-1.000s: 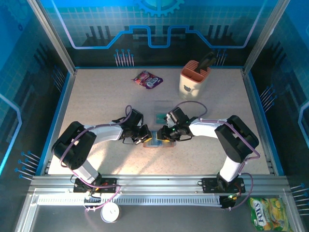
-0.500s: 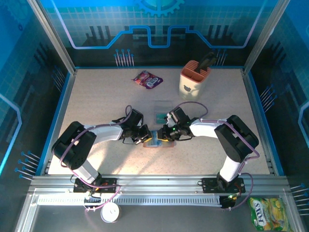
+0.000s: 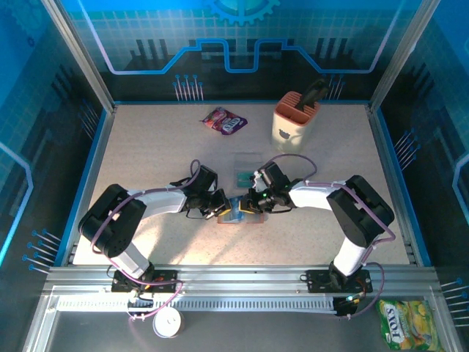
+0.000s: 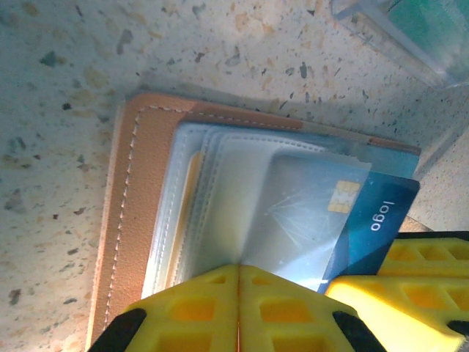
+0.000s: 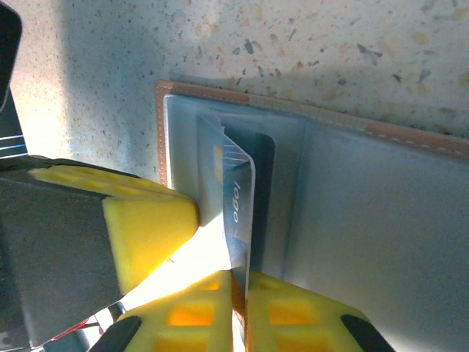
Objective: Take the credit cards out of the card holder
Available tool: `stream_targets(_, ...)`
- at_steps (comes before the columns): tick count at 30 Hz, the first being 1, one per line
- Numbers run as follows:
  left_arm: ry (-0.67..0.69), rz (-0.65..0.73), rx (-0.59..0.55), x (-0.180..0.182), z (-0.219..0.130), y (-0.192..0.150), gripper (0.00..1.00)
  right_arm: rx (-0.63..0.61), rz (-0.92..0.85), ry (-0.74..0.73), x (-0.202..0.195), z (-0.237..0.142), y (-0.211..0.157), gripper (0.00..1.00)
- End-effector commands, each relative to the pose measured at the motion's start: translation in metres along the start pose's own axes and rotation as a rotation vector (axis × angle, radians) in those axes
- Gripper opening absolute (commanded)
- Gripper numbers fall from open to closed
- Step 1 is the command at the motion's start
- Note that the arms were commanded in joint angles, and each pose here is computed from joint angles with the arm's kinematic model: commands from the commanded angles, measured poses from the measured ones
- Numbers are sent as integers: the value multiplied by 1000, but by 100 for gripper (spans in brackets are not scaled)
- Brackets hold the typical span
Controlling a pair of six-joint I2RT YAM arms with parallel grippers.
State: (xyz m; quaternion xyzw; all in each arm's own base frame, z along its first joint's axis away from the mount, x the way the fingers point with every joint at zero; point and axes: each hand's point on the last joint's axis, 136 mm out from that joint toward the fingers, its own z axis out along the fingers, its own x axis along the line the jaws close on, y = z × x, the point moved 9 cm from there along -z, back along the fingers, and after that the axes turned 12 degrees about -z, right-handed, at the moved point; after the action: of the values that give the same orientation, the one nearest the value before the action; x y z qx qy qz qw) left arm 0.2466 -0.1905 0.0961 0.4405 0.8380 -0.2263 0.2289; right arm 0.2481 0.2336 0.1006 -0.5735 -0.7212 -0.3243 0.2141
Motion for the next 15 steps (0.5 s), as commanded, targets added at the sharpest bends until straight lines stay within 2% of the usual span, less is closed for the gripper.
stream_targets(1,60,-7,-4,12,3,-1,8,-4,0,-19,-6,-9,-3,10)
stream_targets(15,55,-1,-10,7,-1,-1,8,-27,-9,-55,-11,-31,-11,8)
